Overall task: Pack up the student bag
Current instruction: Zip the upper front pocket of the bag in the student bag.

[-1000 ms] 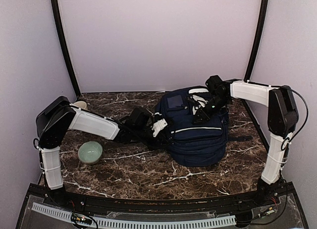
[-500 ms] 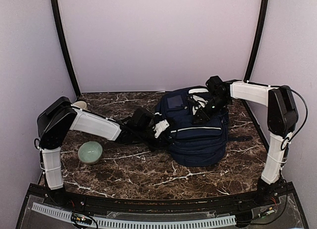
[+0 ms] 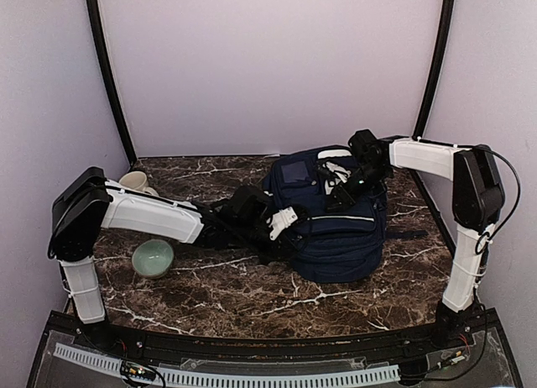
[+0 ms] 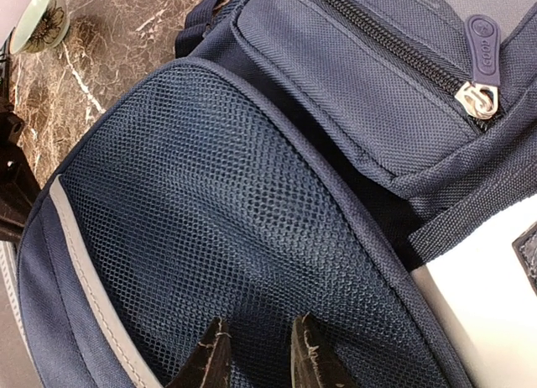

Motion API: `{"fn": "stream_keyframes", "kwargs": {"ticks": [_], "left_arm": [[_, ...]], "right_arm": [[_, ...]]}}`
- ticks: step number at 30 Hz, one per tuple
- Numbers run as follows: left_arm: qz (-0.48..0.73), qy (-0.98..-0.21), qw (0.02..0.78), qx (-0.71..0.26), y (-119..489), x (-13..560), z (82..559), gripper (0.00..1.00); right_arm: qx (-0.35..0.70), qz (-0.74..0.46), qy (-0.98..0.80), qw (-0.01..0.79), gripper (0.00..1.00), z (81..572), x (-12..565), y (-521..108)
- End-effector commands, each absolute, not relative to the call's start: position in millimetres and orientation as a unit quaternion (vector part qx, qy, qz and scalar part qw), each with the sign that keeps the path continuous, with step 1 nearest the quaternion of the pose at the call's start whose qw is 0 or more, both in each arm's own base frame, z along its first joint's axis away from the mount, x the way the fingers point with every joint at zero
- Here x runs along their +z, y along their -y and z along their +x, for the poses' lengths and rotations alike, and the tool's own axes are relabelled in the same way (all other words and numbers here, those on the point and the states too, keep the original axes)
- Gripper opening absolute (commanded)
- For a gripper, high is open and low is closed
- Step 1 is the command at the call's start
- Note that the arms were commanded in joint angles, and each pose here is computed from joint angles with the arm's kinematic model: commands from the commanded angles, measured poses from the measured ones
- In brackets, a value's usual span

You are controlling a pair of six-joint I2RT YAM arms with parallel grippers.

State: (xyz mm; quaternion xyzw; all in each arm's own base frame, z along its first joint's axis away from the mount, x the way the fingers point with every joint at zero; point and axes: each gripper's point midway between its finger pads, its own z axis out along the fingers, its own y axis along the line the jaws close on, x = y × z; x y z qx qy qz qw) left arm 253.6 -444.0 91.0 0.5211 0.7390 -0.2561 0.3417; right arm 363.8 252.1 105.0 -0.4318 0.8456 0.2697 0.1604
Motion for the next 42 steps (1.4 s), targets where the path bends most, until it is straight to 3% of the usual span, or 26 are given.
{"fn": "stream_keyframes", "kwargs": {"ticks": [1, 14, 22, 27, 31, 36, 42], "left_arm": [[0.564, -0.681, 0.327, -0.334, 484, 130, 207, 0.00], [0.611, -0.624, 0.307, -0.378, 577, 127, 182, 0.00], [0.506, -0.658, 0.403, -0.385, 620, 150, 213, 0.00], [0.484, -0.654, 0.408, -0.415, 632, 156, 209, 0.14], [0.531, -0.635, 0.389, -0.405, 622, 158, 192, 0.24], [0.583, -0.624, 0.365, -0.372, 586, 164, 172, 0.28], [0.608, -0.636, 0.384, -0.281, 538, 161, 179, 0.33]], "right_arm": [[0.236, -0.414, -0.874, 0.096, 0.26, 356, 51, -237], [0.243, -0.416, -0.870, 0.101, 0.26, 354, 56, -239], [0.263, -0.434, -0.856, 0.099, 0.26, 340, 64, -252], [0.282, -0.452, -0.841, 0.098, 0.26, 333, 79, -264], [0.298, -0.436, -0.841, 0.120, 0.27, 341, 104, -253], [0.289, -0.411, -0.845, 0.180, 0.30, 353, 147, -217], [0.187, -0.382, -0.872, 0.242, 0.37, 354, 160, -159]]}}
